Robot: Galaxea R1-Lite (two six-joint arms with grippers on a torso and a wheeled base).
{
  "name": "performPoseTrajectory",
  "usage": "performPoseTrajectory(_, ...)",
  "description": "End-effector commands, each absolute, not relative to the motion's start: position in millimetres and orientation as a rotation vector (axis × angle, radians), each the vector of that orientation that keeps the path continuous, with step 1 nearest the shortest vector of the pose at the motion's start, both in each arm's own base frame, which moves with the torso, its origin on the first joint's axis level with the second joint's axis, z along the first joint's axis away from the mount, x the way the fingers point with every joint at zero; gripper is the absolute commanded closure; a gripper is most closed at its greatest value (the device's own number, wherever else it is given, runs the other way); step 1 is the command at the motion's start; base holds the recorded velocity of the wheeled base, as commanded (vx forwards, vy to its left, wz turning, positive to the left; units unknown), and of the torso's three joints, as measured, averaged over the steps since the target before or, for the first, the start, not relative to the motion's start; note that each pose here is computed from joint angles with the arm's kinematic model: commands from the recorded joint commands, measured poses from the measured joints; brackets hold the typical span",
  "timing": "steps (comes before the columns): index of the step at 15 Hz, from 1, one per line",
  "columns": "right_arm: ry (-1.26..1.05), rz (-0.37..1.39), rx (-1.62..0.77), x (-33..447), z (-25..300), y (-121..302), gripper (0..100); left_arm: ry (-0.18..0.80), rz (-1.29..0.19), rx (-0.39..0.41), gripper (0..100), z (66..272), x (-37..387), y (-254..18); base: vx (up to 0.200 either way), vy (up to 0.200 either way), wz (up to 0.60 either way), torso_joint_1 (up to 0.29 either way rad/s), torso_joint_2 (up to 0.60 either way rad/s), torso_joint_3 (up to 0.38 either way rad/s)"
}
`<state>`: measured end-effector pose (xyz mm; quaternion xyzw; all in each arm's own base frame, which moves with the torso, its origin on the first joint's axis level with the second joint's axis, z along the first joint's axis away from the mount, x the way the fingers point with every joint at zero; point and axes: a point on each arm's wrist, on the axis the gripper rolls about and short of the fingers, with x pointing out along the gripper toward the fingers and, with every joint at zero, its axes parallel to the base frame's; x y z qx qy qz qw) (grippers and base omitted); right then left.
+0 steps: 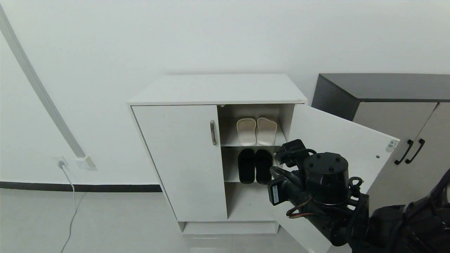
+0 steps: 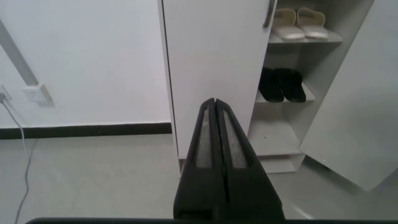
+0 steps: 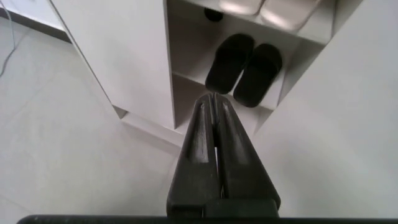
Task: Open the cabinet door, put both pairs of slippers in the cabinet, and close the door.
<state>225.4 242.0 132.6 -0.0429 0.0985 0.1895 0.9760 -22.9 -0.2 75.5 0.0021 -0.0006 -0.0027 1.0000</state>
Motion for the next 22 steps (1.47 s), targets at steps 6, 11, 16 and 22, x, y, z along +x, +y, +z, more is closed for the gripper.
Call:
performPoseTrajectory(6,0.190,0.382,-0.080,223.8,134.8,239.5,100,0.000,-0.008,0.006,100,75.5,-22.8,-0.2,0.000,0.000,0.00,0.195,-0.51,-0.315)
performPoseTrajectory(11,0.190,0.382,-0.080,223.8,134.8,239.5,100,0.000,-0.006,0.006,100,75.5,-22.8,-0.2,0.000,0.000,0.00,0.229,-0.55,-0.321)
performPoseTrajectory(16,0.193,0.365,-0.080,228.8,133.7,235.4,100,0.000,-0.006,0.005,100,75.5,-22.8,-0.2,0.000,0.000,0.00,0.258,-0.58,-0.332)
performPoseTrajectory(22,0.186,0.369,-0.070,231.6,133.9,230.2,100,0.000,-0.006,0.005,100,75.5,-22.8,-0.2,0.000,0.000,0.00,0.066,-0.15,-0.084)
